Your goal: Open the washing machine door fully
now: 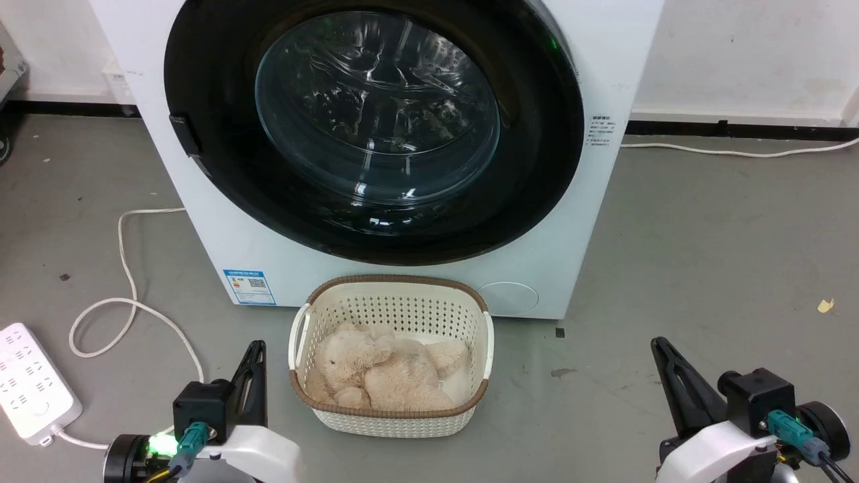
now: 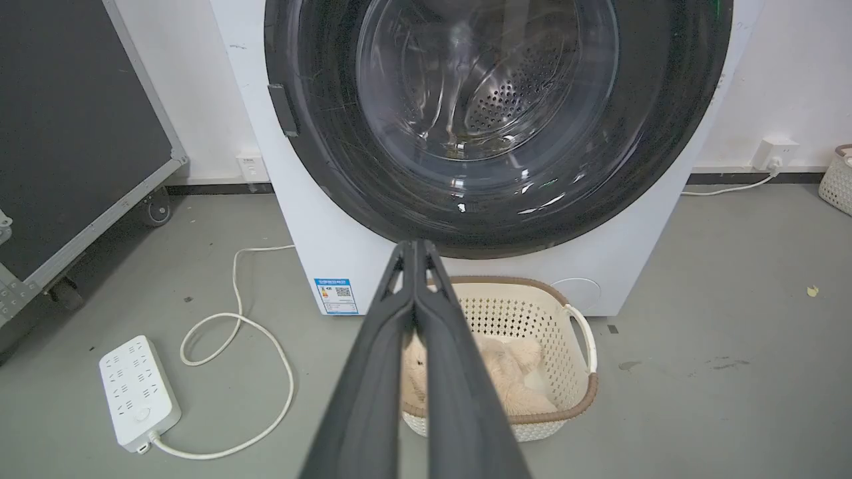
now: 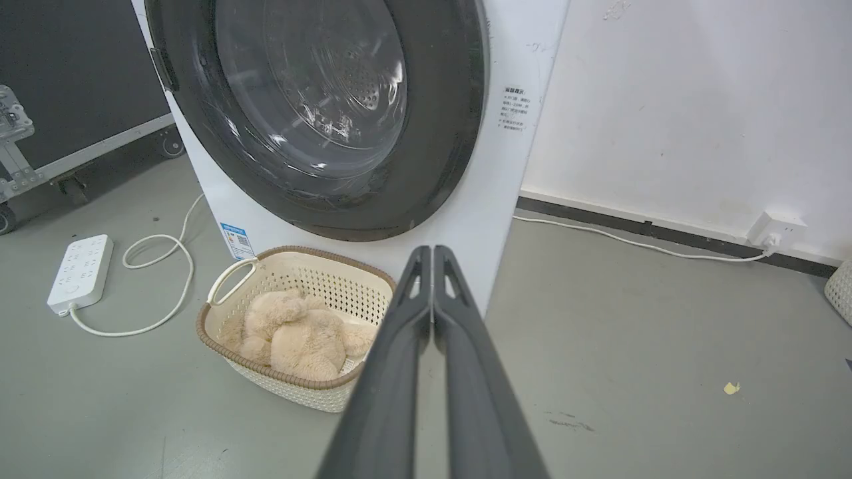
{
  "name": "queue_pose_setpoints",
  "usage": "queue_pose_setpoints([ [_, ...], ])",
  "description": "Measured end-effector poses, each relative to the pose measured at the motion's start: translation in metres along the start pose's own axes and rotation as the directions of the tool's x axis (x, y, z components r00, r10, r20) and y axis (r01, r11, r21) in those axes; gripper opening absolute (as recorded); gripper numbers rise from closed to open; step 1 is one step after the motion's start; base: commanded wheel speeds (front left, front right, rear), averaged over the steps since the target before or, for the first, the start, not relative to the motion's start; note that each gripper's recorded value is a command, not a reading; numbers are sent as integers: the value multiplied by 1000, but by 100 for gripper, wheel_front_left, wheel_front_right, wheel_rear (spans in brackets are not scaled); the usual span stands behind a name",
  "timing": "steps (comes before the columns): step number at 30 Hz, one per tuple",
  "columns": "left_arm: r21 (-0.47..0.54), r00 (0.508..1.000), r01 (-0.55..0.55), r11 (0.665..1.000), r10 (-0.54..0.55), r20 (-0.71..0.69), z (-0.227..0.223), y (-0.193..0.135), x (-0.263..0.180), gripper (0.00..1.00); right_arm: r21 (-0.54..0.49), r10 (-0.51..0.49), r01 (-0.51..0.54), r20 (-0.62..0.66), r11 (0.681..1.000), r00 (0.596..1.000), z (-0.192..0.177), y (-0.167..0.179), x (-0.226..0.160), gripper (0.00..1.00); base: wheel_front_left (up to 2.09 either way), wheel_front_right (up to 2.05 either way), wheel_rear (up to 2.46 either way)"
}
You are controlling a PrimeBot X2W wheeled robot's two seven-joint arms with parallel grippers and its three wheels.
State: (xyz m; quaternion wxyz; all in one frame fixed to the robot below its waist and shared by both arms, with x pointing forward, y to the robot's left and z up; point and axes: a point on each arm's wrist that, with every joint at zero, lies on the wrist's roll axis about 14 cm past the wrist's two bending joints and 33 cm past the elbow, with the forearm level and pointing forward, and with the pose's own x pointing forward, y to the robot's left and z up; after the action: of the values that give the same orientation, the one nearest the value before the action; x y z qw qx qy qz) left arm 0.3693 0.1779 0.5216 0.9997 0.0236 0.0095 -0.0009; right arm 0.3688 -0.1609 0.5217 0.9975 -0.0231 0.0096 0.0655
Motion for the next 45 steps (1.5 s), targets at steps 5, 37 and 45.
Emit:
queue_pose_setpoints([
  [5,0,1000,0,1000,0,0,0,0,0,0,0,0,0,0,1000,1000,0,0,0,0,0,0,0],
  [37,0,1000,0,1000,0,-2,-1,0,0,100,1,1,-1,-1,1000,1000,0,0,0,100,0,0,0],
  [45,-1,1000,6,1000,-6,4,0,-2,0,100,9,-2,2,6,1000,1000,0,-1,0,100,0,0,0],
])
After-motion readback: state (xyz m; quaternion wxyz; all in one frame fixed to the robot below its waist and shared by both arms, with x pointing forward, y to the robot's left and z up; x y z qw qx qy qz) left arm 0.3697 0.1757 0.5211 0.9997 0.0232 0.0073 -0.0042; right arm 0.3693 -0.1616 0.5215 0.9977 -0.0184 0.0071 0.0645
